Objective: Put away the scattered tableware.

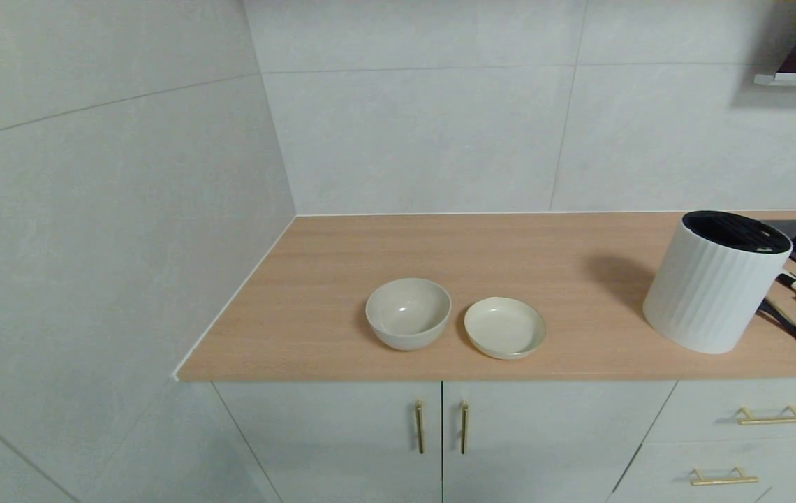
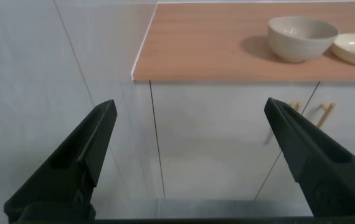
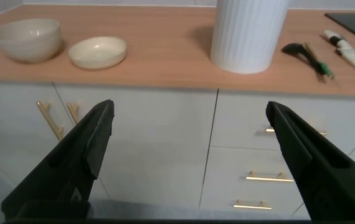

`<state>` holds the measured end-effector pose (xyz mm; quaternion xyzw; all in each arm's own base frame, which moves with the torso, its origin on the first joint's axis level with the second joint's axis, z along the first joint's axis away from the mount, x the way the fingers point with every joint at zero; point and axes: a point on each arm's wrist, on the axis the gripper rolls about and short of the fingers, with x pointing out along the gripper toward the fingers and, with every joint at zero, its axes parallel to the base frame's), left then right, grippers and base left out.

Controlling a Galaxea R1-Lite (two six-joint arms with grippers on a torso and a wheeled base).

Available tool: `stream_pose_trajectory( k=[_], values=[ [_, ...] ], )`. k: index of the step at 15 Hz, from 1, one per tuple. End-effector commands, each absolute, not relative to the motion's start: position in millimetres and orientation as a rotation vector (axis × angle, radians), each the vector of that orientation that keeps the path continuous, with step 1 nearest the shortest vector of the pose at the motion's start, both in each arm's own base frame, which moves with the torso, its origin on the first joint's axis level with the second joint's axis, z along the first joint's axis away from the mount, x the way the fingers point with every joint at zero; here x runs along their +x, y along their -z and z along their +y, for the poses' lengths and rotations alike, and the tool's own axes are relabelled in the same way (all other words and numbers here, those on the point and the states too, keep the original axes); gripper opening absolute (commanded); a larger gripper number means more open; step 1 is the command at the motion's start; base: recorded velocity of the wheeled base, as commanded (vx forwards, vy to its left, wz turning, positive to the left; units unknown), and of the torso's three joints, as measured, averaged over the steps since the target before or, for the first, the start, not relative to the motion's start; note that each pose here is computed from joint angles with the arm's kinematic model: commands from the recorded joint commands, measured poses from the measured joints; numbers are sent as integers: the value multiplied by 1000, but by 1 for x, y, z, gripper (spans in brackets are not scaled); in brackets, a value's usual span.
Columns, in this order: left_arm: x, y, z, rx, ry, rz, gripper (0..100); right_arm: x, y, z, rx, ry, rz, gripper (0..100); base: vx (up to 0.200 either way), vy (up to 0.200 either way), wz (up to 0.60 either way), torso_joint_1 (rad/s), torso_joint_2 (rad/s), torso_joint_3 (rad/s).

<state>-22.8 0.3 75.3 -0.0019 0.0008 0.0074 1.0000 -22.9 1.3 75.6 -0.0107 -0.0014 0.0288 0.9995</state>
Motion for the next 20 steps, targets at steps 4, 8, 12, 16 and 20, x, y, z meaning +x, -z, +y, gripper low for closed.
stream_pose_trajectory(
  k=[4, 8, 12, 16, 20],
  values=[
    [-23, -75, 0, -5, -15, 1, 100, -23, -76, 1, -22, -58, -2, 100, 0, 0, 0, -237, 524, 281],
    [-23, -75, 0, -5, -15, 1, 100, -23, -76, 1, -22, -58, -2, 100, 0, 0, 0, -237, 533, 295],
    [-23, -75, 0, -5, -15, 1, 100, -23, -76, 1, -22, -58, -2, 100, 0, 0, 0, -223, 510, 295],
    [-23, -75, 0, -5, -15, 1, 100, -23, -76, 1, -20, -58, -2, 100, 0, 0, 0, -199, 498, 289],
    [-23, -75, 0, -5, -15, 1, 100, -23, -76, 1, -22, -58, -2, 100, 0, 0, 0, -176, 474, 295]
  ],
)
